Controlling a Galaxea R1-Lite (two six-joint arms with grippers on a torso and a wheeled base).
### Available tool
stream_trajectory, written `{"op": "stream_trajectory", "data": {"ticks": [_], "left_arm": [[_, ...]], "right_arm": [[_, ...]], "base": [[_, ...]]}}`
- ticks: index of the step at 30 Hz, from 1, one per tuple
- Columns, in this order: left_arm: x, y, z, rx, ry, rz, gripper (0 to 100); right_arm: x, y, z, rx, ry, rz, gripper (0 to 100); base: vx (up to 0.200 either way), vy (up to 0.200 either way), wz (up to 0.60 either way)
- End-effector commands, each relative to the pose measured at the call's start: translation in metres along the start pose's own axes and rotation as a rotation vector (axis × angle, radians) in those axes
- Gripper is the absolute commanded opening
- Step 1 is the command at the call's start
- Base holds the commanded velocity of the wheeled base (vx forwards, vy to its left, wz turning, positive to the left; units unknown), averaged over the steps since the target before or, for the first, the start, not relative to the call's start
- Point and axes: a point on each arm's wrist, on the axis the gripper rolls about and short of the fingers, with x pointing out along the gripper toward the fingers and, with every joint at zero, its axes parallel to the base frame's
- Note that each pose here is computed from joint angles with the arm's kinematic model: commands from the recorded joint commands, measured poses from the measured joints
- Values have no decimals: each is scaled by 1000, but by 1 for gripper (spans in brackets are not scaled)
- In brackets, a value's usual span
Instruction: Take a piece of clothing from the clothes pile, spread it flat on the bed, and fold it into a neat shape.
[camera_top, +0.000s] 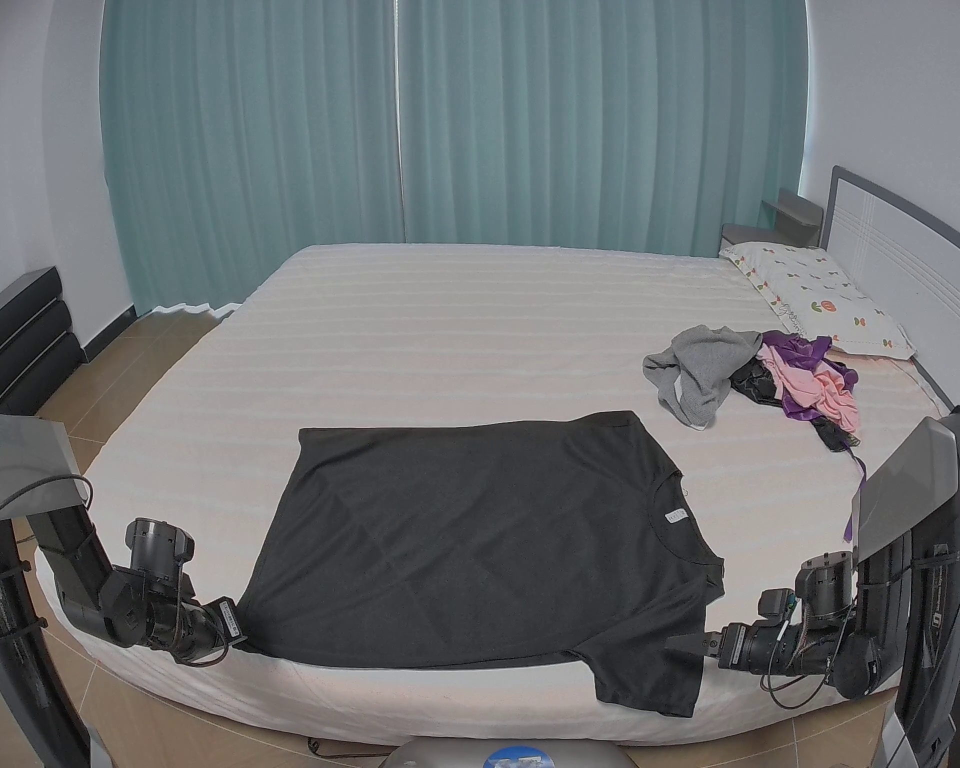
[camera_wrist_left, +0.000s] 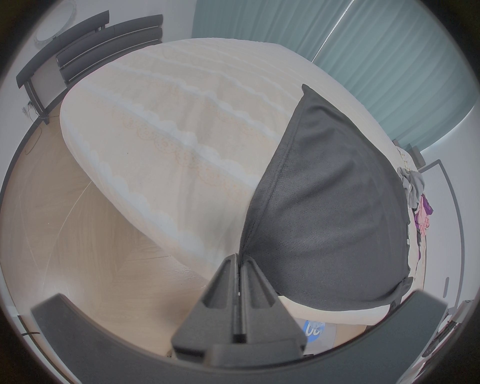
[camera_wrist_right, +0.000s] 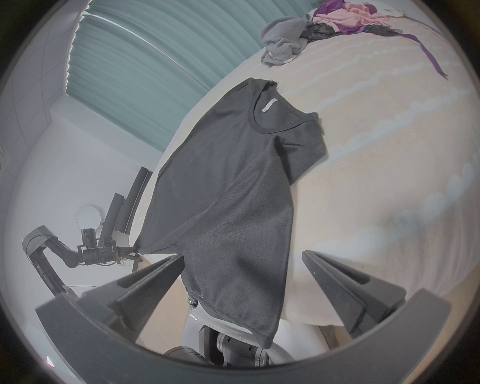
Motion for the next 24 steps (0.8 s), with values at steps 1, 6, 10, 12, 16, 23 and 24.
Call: {"op": "stream_trajectory", "data": {"ticks": [1,6,10,12,16,23,24], "left_arm": [[0,0,0,1,0,0,0],[0,0,0,-1,0,0,0],[0,0,0,1,0,0,0],[1,0,0,0,2,0,0],[0,0,0,-1,2,3,0],[0,0,-1,2,3,3,0],[0,1,-1,0,3,4,0]], "right_arm": [[10,0,-1,-15,9,9,100],[18,2,2,-33,-2,19,100],[21,4,1,-35,0,25,100],[21,3,1,-31,0,23,0],[20,3,-1,-28,5,13,0],[1,-6,-2,17,-13,-55,0],[-4,-7,-2,26,-20,-59,0]], "base": [[0,0,0],[0,0,0],[0,0,0],[0,0,0],[0,0,0],[0,0,0],[0,0,0]]}}
